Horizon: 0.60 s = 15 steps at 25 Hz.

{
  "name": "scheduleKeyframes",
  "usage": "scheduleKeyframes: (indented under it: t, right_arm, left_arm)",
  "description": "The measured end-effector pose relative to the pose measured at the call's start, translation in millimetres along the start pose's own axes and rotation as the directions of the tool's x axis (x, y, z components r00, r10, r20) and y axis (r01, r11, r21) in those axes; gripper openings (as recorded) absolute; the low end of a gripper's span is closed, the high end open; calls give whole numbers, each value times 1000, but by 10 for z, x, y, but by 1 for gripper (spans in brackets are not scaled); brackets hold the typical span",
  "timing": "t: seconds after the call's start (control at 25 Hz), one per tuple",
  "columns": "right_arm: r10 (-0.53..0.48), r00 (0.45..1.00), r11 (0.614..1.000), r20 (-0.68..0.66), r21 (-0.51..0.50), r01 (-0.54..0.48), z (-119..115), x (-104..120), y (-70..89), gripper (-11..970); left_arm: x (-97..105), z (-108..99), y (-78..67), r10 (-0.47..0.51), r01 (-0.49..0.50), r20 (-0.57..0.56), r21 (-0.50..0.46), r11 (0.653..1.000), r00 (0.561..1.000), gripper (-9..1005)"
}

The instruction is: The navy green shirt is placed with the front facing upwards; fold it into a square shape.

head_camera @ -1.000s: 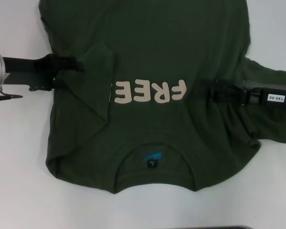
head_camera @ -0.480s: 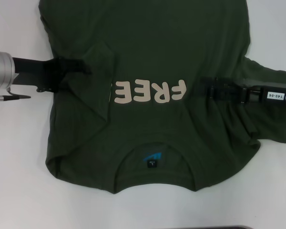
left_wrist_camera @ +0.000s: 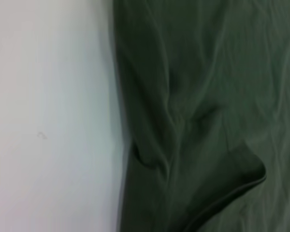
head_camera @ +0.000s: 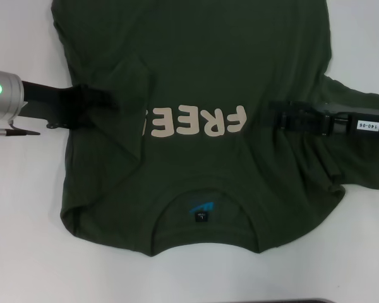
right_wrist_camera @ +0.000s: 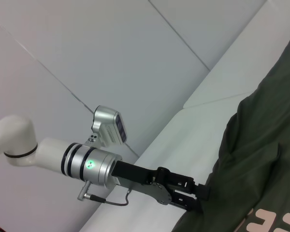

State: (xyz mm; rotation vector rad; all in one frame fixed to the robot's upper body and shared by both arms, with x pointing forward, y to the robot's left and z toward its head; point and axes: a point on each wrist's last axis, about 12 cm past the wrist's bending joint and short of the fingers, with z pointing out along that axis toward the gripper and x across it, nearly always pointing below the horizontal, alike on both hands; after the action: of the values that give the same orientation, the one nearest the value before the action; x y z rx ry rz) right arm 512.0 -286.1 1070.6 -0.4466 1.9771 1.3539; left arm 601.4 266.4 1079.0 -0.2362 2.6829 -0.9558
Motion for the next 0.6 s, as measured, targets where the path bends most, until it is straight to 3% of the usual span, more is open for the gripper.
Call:
scheduleKeyframes:
  t: [0.52, 0.6]
  right_arm:
    - [-5, 1000, 1000, 0, -1, 5, 10, -22, -1, 901]
    - [-6, 1000, 1000, 0, -1, 6, 15, -28, -2, 900]
  left_arm:
    - [-7, -35, -64, 18, -17, -21, 35, 999, 1000, 555]
    - [-6, -41, -71, 18, -17, -23, 42, 999, 1000, 399]
